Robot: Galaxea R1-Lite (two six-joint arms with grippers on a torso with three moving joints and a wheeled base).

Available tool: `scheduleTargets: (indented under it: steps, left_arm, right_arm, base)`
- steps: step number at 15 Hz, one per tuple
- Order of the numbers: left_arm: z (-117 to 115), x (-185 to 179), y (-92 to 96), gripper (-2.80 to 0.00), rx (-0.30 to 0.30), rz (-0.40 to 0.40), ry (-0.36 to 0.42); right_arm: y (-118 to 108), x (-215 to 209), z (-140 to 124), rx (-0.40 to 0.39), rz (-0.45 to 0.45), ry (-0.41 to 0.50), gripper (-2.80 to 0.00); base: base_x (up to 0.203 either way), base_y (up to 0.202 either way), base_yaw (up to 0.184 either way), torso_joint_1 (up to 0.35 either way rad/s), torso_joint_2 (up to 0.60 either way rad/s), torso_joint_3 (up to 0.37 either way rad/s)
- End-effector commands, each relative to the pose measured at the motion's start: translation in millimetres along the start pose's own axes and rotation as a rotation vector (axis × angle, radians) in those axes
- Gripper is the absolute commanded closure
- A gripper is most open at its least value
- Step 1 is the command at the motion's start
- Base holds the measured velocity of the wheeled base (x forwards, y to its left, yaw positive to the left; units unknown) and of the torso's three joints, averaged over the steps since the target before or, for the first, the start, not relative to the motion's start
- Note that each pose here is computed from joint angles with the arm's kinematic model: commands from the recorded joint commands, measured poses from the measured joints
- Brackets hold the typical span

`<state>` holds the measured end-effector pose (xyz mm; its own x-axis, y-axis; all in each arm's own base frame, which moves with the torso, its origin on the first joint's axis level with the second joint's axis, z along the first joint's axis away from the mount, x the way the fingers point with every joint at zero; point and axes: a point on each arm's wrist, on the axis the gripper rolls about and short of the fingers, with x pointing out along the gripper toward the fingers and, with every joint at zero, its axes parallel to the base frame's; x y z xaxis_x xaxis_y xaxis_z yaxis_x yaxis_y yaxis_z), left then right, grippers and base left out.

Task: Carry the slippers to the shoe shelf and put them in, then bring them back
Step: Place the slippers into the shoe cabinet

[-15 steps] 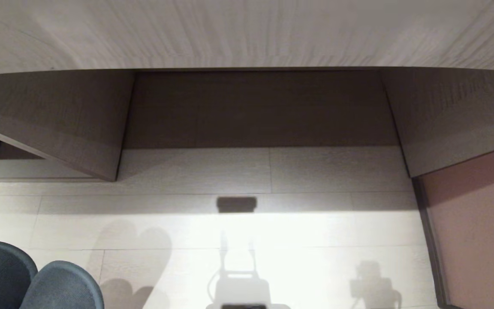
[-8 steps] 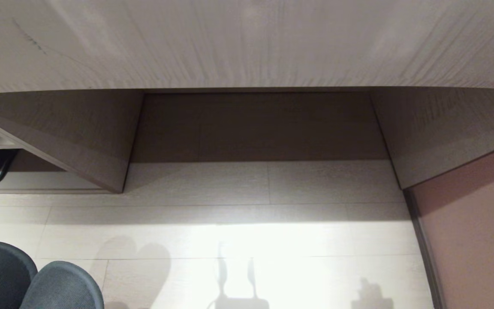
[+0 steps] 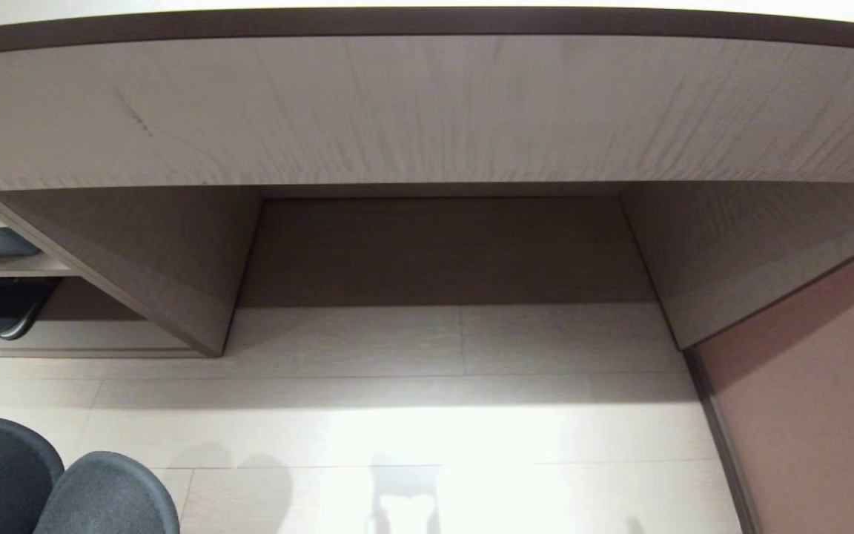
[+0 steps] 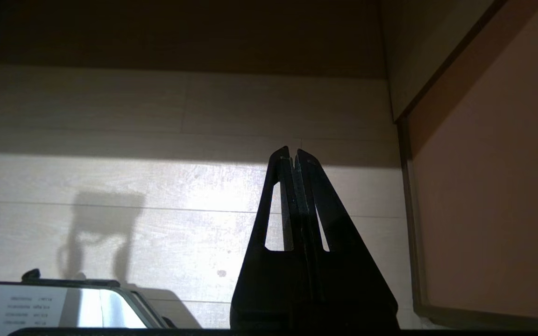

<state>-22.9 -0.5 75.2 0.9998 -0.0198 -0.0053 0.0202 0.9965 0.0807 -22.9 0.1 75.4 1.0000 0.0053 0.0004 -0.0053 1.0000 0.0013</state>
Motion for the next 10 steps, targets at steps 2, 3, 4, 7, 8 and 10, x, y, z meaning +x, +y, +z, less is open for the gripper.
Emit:
scheduleTargets:
  steps: [2, 3, 4, 7, 8, 10]
  left_arm:
    - [0.1, 0.1, 0.0, 0.00, 0.000, 0.000, 0.001]
    - [-0.1, 0.1, 0.0, 0.00, 0.000, 0.000, 0.002]
    - [0.1, 0.1, 0.0, 0.00, 0.000, 0.000, 0.001]
    - [-0.1, 0.1, 0.0, 0.00, 0.000, 0.000, 0.002]
    - [-0.1, 0.1, 0.0, 0.00, 0.000, 0.000, 0.002]
    - [0.1, 0.1, 0.0, 0.00, 0.000, 0.000, 0.001]
  right_arm:
    - [0.0, -0.1, 0.0, 0.000, 0.001, -0.001, 0.00]
    - [0.0, -0.1, 0.0, 0.000, 0.001, -0.001, 0.00]
    - [0.0, -0.1, 0.0, 0.000, 0.001, -0.001, 0.00]
    - [0.0, -0.1, 0.0, 0.000, -0.001, -0.001, 0.00]
    - [0.0, -0.1, 0.0, 0.000, -0.001, -0.001, 0.00]
    - [0.0, -0.1, 0.0, 0.000, -0.001, -0.001, 0.00]
  base:
    - [0.000, 0.000, 0.000, 0.001, 0.00, 0.205]
    - [0.000, 0.000, 0.000, 0.007, 0.00, 0.202]
    - [0.000, 0.000, 0.000, 0.004, 0.01, 0.203]
    - [0.000, 0.000, 0.000, 0.002, 0.00, 0.203]
    - [0.000, 0.000, 0.000, 0.005, 0.00, 0.196]
    - [0.000, 0.000, 0.000, 0.002, 0.00, 0.211]
